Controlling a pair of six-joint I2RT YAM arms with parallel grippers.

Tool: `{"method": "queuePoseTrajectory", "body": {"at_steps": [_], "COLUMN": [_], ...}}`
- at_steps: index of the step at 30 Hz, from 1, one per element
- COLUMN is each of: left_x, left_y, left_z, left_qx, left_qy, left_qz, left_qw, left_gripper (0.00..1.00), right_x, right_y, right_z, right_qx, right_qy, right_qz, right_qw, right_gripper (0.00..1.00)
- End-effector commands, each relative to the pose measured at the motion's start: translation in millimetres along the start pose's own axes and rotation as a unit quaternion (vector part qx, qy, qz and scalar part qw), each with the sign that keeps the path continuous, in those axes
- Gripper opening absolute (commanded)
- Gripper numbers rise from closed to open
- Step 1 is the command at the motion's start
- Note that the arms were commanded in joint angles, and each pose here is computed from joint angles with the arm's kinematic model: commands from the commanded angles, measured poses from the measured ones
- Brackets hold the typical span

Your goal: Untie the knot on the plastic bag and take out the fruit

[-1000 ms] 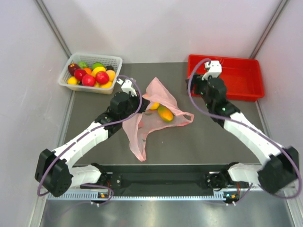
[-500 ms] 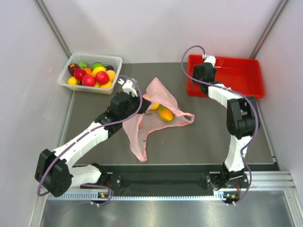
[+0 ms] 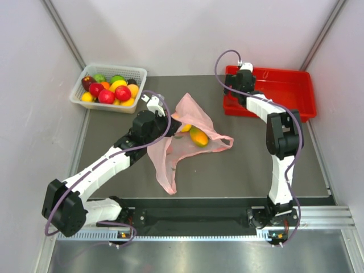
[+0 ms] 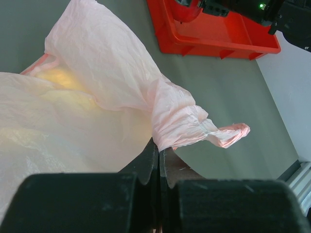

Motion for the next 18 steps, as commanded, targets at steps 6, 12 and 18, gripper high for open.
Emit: {"method": "queuePoseTrajectory", "body": {"at_steps": [6, 12, 18], "left_x": [-13.5, -10.9, -8.6], "left_y": [6.0, 4.4, -0.2], "left_z": [-14.3, -16.7, -17.7], "left_qx": [0.034, 0.045, 0.050], "left_qy": [0.005, 0.012, 0.016], "left_qz": [-0.029, -0.026, -0.021], "left_qw": [0.999, 0.999, 0.998], "left_gripper": [0.00, 0.00, 0.00], "right_x": [-68.9, -57.6, 5.3], "right_y": [75.3, 182.3, 288.3], "right_z": [-10.3, -9.4, 44.9], "right_qx": [-0.032, -0.090, -0.226], "right_qy": [-0.019, -0.032, 0.030], "right_qz": [-0.082, -0.113, -0.136], "right_qw": [0.996, 0.989, 0.964], "right_gripper": [1.00, 1.00, 1.00]}}
Point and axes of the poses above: each gripper's point midway between its finger pads, its own y axis back along the fingers, its own z axis along the line the jaws close on, x = y × z, the point moved 2 cm from there along y, back along the fingers, and after that the axes turned 9 degrees about y, right-handed, at the moved point
